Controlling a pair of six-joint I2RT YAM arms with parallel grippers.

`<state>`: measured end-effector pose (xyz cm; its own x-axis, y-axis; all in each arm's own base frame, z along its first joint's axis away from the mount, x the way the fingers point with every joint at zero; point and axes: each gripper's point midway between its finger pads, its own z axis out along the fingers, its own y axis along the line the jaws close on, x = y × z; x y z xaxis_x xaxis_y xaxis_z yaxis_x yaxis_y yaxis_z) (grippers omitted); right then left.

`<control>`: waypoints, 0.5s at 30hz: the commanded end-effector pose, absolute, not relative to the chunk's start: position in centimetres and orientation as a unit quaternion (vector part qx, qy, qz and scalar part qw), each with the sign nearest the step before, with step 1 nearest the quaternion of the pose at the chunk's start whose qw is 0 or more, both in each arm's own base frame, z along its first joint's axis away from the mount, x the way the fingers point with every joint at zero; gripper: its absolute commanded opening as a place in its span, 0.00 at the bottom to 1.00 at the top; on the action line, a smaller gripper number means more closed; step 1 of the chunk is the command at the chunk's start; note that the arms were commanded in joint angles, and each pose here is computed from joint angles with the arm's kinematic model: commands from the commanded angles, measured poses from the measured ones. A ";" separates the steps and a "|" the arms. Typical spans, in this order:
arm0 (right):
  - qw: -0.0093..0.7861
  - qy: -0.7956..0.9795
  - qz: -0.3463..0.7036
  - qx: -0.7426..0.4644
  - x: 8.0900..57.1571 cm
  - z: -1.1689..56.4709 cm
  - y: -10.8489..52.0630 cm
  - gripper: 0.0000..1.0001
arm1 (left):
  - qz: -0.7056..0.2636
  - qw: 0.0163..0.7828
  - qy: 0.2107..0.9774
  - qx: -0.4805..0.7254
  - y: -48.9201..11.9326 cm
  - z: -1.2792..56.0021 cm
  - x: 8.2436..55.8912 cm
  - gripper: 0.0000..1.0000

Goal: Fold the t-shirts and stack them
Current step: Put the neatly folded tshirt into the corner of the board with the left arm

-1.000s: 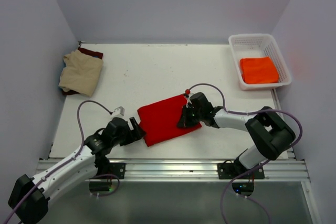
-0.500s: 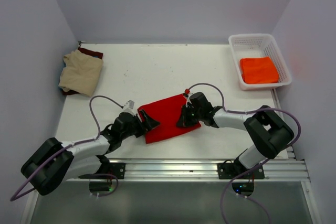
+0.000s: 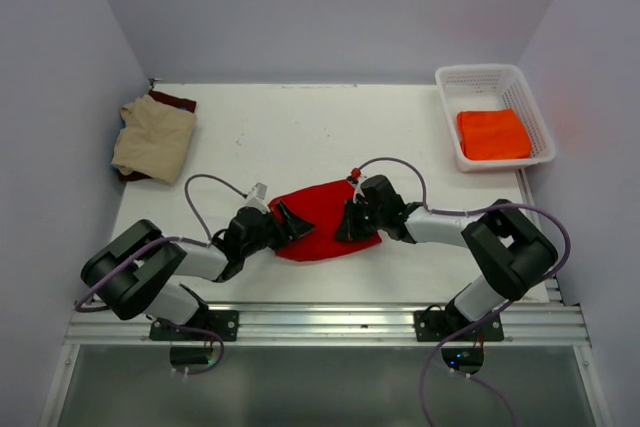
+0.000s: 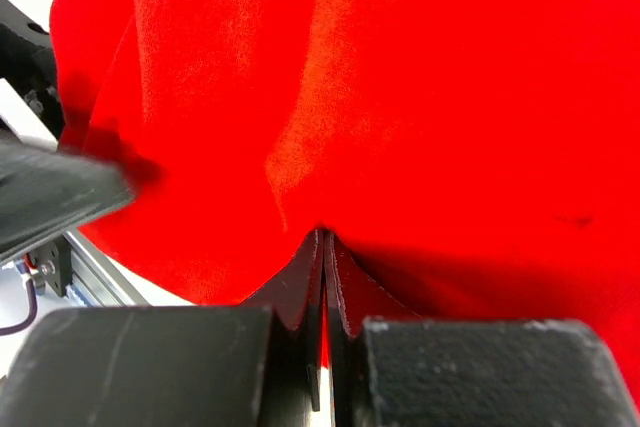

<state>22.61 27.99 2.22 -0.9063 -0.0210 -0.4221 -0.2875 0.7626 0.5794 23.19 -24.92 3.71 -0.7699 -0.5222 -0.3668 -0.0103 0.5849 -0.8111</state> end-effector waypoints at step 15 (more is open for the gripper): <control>0.221 0.877 0.402 -0.146 20.5 6.0 28.9 0.00 | -0.394 0.372 0.837 -0.071 -25.9 5.3 26.0 0.00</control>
